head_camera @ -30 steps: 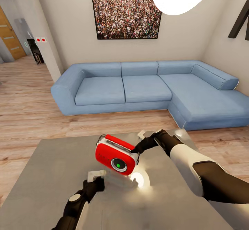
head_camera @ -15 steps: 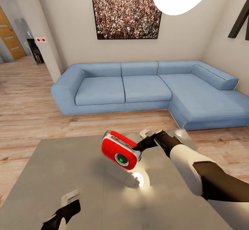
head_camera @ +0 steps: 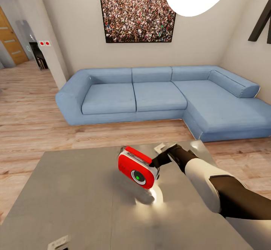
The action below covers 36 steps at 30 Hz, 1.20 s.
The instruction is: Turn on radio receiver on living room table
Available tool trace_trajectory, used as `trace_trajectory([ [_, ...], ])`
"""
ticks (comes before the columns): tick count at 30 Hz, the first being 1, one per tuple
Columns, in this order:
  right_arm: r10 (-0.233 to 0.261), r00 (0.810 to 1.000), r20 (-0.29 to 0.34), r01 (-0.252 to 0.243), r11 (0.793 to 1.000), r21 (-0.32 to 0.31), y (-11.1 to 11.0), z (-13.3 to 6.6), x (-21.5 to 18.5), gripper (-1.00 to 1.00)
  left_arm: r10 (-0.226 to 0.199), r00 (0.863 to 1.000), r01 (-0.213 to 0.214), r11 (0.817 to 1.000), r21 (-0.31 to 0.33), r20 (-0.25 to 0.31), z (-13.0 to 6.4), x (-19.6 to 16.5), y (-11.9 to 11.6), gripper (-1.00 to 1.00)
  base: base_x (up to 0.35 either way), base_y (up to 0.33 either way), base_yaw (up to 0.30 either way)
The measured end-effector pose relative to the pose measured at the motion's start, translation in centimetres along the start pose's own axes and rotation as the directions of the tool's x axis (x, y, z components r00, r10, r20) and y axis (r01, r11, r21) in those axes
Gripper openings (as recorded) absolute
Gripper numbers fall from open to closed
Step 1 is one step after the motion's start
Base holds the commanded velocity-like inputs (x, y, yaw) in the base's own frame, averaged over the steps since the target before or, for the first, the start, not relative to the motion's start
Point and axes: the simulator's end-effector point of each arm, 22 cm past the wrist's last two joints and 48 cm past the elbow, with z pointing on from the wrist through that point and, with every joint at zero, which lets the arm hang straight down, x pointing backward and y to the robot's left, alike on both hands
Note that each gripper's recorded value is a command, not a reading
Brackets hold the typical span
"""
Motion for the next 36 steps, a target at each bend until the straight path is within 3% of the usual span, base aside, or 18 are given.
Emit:
trace_trajectory([
  [6, 0.044, 0.997, -0.058, -0.042, 0.999, 0.025, -0.6, 0.2, 1.9, -1.00, 0.003, 1.000, -0.003, 1.000, -0.017, -0.015, 0.1, 0.7, 1.3, -1.00, 0.000, 0.000, 0.000],
  [9, 0.051, 0.997, -0.061, -0.050, 0.998, 0.026, -0.7, 0.2, 2.1, -1.00, 0.005, 0.998, -0.007, 1.000, -0.024, -0.067, 0.1, 3.2, 1.9, -1.00, 0.000, 0.000, 0.000],
  [12, 0.051, 0.997, -0.064, -0.049, 0.998, 0.027, -0.7, 0.2, 2.2, -1.00, 0.024, 0.991, -0.031, 0.998, -0.047, -0.130, -0.1, 7.0, 4.1, -1.00, 0.000, 0.000, 0.000],
  [16, 0.053, 0.997, -0.063, -0.052, 0.998, 0.027, -0.7, 0.2, 2.2, -1.00, 0.056, 0.988, -0.065, 0.996, -0.060, -0.145, -0.5, 9.2, 5.8, -1.00, 0.000, 0.000, 0.000],
  [19, 0.052, 0.996, -0.068, -0.051, 0.998, 0.026, -0.7, 0.2, 2.4, -1.00, 0.108, 0.981, -0.117, 0.992, -0.051, -0.160, -0.6, 10.0, 5.9, -1.00, 0.000, 0.000, 0.000],
  [22, 0.054, 0.996, -0.069, -0.053, 0.998, 0.025, -0.6, 0.3, 2.4, -1.00, 0.183, 0.965, -0.192, 0.981, -0.029, -0.190, -0.9, 11.4, 5.8, -1.00, 0.000, 0.000, 0.000],
  [24, 0.055, 0.996, -0.071, -0.053, 0.998, 0.025, -0.6, 0.3, 2.5, -1.00, 0.211, 0.956, -0.219, 0.976, -0.017, -0.203, -1.0, 12.1, 5.6, -1.00, 0.000, 0.000, 0.000],
  [36, 0.064, 0.993, -0.100, -0.061, 0.997, 0.037, -0.6, 0.7, 3.9, -1.00, 0.229, 0.950, -0.235, 0.972, -0.006, -0.213, -1.2, 12.7, 5.3, -1.00, 0.000, 0.000, 0.000],
])
